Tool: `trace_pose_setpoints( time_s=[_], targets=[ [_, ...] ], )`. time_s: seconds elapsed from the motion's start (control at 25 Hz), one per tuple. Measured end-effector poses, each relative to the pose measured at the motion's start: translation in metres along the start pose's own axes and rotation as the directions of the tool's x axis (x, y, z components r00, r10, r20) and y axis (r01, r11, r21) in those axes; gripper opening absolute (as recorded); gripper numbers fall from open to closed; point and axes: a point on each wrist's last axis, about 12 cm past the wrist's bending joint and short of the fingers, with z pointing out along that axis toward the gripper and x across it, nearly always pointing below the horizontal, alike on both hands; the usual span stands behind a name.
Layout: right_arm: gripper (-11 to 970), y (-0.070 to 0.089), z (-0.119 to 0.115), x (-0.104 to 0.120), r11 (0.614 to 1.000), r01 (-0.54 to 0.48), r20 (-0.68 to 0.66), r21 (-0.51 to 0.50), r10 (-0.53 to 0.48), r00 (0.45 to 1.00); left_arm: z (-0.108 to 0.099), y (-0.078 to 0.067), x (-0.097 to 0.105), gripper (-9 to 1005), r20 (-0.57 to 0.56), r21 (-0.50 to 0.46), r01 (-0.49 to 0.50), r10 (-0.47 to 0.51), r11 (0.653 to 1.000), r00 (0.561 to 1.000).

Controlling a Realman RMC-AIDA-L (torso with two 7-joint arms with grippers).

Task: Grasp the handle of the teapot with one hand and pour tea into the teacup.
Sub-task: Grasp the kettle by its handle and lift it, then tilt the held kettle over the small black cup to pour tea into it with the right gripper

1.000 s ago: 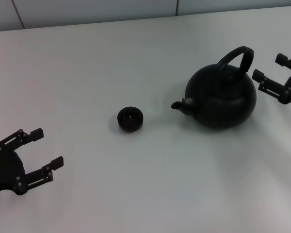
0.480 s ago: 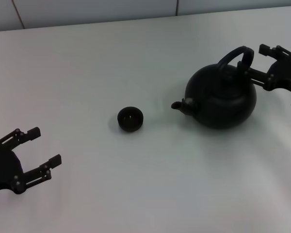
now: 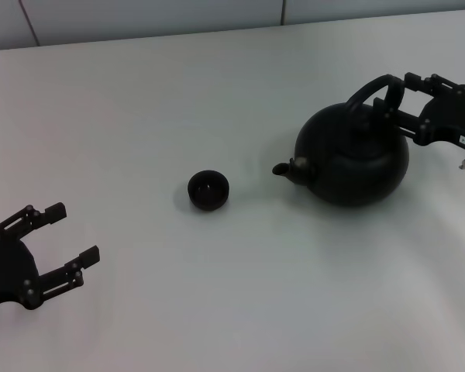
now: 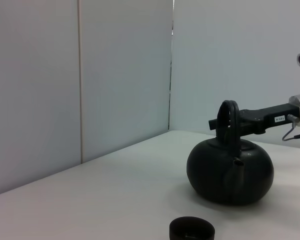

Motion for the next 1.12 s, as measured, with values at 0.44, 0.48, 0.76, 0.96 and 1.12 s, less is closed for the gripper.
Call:
trace_pose_setpoints(
  time_s=[0.44, 0.48, 0.76, 0.96, 1.12],
  targets=[
    [333, 0.002, 0.001, -0.001, 1.0, 0.004, 0.008, -0.011, -0.004, 1.0, -0.001, -0.001, 0.001, 814, 0.002, 0.0, 0.004, -0.004, 1.0, 1.0],
    [313, 0.003, 0.001, -0.002, 1.0, 0.005, 0.014, -0.016, -0.005, 1.0, -0.001, -0.001, 0.001, 814, 0.003, -0.002, 0.005, -0.005, 1.0, 1.0],
    [176, 0.003, 0.002, -0.003, 1.0, 0.005, 0.024, -0.015, -0.005, 1.0, -0.002, -0.001, 0.001, 815, 0.007, -0.008, 0.007, -0.007, 1.0, 1.0],
    [102, 0.001, 0.005, -0.008, 1.0, -0.015, 0.062, 0.005, 0.015, 0.998, -0.003, -0.002, 0.001, 815, 0.006, -0.01, 0.01, -0.01, 1.0, 1.0],
    [80, 0.002, 0.019, -0.018, 1.0, -0.022, 0.081, -0.011, 0.023, 0.996, -0.003, -0.004, 0.003, 815, 0.009, -0.008, 0.02, -0.02, 1.0, 1.0]
  ],
)
